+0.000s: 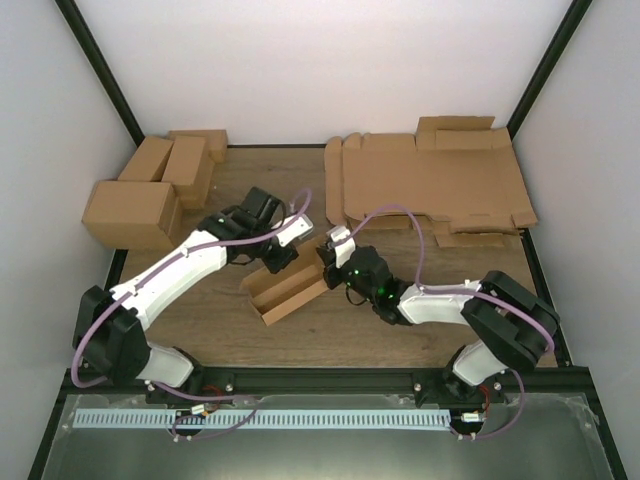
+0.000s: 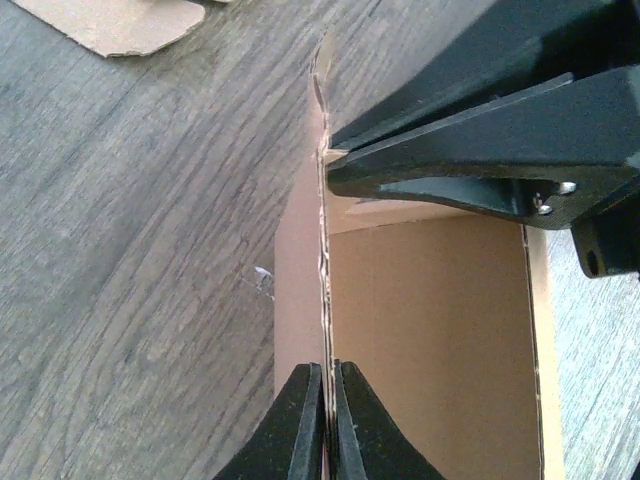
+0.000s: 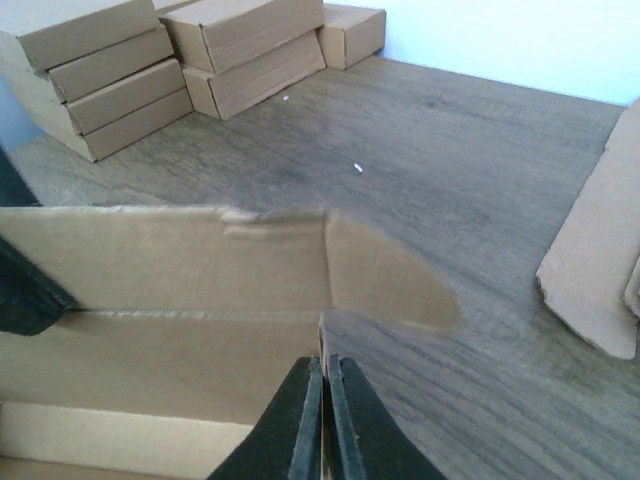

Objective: Fold the paper box

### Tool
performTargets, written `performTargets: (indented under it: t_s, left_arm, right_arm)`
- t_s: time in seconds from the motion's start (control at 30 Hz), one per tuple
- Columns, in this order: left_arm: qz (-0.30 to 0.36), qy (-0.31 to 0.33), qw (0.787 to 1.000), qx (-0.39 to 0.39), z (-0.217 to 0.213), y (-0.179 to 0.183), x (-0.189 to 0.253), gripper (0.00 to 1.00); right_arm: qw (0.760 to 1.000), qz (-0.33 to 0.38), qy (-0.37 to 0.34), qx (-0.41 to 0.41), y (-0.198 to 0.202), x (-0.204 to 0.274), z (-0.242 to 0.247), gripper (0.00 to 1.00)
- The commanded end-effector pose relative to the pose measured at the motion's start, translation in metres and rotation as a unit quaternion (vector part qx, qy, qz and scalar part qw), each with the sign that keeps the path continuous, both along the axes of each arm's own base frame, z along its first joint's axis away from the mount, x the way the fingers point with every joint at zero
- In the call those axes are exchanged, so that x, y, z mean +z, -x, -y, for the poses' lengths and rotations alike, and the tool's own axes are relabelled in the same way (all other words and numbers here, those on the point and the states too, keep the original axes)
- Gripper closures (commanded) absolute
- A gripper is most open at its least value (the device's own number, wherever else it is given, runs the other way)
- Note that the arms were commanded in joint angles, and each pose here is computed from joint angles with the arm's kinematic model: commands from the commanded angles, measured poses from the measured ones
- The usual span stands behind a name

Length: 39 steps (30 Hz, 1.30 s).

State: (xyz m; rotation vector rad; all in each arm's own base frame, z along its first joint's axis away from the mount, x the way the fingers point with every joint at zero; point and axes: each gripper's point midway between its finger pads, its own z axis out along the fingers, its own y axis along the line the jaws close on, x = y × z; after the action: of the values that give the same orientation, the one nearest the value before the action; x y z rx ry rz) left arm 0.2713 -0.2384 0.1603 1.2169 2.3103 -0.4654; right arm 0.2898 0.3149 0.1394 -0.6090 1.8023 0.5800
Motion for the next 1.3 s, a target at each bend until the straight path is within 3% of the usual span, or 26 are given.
performTargets:
  t_s: [0.0, 0.23, 0.5, 0.7, 0.9, 0.97, 1.13, 1.27]
  left_arm:
    - [0.012, -0.017, 1.0, -0.021, 0.011, 0.015, -0.003, 0.96]
    - [0.003, 0.01, 1.0, -0.009, 0.032, 0.037, -0.006, 0.96]
    - [-0.042, 0.01, 0.999, -0.006, 0.059, 0.068, -0.03, 0.93]
    - [-0.075, 0.006, 0.997, 0.005, 0.065, 0.081, -0.055, 0.88]
    - [-0.118, 0.005, 0.993, 0.016, 0.065, 0.093, -0.074, 0.77]
    - [-0.145, 0.014, 0.989, 0.014, 0.068, 0.101, -0.079, 0.7]
    - [-0.171, 0.032, 0.984, 0.034, 0.068, 0.107, -0.087, 0.54]
    - [-0.156, 0.061, 0.982, 0.086, 0.068, 0.095, -0.073, 0.27]
  right_arm:
    - [0.999, -0.038, 0.012, 0.02, 0.012, -0.007, -0.005, 0.95]
    - [0.996, -0.084, -0.001, 0.03, 0.034, -0.011, 0.008, 0.78]
    - [0.985, -0.174, -0.009, -0.01, 0.067, -0.013, 0.051, 0.38]
    - [0.962, -0.271, -0.006, -0.022, 0.102, -0.019, 0.077, 0.34]
    - [0.946, -0.291, -0.076, -0.12, 0.097, 0.002, 0.11, 0.22]
    - [0.942, -0.296, -0.09, -0.131, 0.088, 0.011, 0.113, 0.23]
    - [0.934, -0.34, -0.087, -0.063, 0.067, 0.027, 0.093, 0.25]
    - [0.928, -0.364, -0.076, -0.018, 0.046, 0.027, 0.077, 0.36]
